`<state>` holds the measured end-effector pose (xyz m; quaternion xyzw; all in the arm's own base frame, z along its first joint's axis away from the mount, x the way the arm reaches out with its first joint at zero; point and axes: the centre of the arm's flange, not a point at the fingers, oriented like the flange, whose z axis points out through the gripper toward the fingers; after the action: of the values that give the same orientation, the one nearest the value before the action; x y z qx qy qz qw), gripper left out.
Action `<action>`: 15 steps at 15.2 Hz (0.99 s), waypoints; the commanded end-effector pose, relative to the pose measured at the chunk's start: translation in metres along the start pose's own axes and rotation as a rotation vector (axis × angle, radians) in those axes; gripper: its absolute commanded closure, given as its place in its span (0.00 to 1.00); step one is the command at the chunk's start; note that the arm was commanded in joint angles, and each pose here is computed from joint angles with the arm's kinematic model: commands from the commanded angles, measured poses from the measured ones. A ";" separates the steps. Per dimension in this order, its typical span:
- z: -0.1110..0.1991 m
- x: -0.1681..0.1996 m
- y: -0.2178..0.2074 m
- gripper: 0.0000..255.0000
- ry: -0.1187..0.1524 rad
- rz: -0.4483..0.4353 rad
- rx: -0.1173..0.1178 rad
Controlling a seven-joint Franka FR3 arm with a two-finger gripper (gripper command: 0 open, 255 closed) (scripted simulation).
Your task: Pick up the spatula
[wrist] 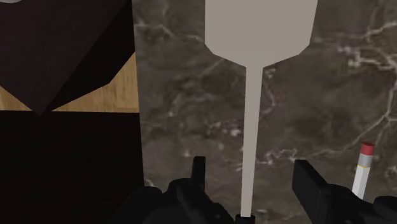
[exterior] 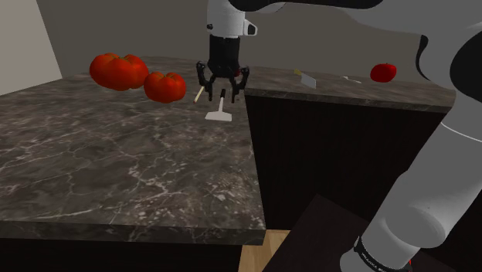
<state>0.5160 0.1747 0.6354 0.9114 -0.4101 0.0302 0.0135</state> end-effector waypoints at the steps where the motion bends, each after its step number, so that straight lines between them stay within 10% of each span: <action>1: 0.001 0.000 0.000 1.00 0.000 0.000 0.000; 15: -0.031 0.002 0.000 1.00 0.000 0.000 0.000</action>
<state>0.5155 0.1740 0.6616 0.9114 -0.4101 0.0305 0.0132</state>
